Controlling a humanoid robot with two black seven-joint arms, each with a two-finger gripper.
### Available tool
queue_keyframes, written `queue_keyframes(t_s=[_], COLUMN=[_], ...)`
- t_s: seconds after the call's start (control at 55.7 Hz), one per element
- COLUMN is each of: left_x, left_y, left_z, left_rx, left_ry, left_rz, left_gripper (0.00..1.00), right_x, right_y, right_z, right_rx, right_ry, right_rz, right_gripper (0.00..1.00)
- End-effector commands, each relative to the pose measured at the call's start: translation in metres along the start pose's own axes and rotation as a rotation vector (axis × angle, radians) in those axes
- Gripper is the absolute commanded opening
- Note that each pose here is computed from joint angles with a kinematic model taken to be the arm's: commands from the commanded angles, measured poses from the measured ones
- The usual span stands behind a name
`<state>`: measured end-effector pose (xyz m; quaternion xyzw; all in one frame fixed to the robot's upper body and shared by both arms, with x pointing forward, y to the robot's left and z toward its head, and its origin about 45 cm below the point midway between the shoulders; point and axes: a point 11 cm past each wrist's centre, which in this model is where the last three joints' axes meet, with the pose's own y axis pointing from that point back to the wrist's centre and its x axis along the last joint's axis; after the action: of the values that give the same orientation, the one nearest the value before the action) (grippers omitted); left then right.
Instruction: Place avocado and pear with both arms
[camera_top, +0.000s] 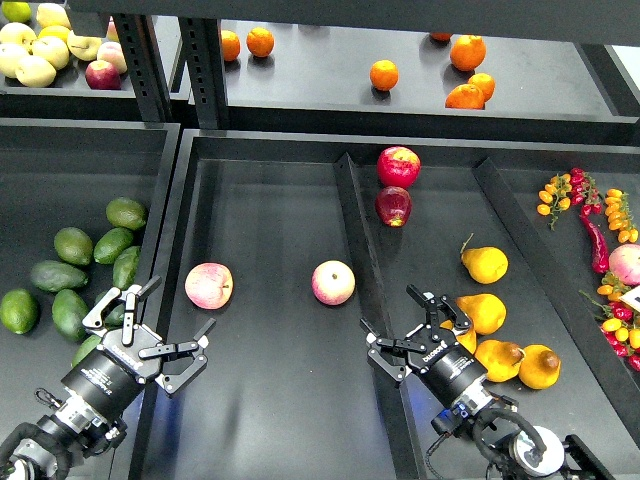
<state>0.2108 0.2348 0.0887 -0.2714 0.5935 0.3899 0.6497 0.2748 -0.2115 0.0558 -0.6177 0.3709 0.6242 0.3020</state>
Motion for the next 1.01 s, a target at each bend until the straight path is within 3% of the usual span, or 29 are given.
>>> queue_keyframes(t_s=[0.0,0.521,0.988], left_x=[-0.009,-0.049,-0.066], left_y=[-0.012,-0.084,-0.056], left_z=[0.010,0.076,0.075], left_rx=[-0.002,-0.083,-0.158], left_ry=[-0.024,-0.117,-0.037], left_rz=[-0.030,-0.142,-0.230], left_gripper=[0.99,0.99,0.99], right_x=[-0.013,-0.060,-0.055], right_y=[-0.005,-0.052,-0.025], right_z=[-0.006,-0.032,-0.036], right_rx=[0.039,0.065,0.162], right_ry=[0.010,0.062,0.013], right_rz=[-0.040,-0.152,-0.168], right_gripper=[1.00,1.00,1.00])
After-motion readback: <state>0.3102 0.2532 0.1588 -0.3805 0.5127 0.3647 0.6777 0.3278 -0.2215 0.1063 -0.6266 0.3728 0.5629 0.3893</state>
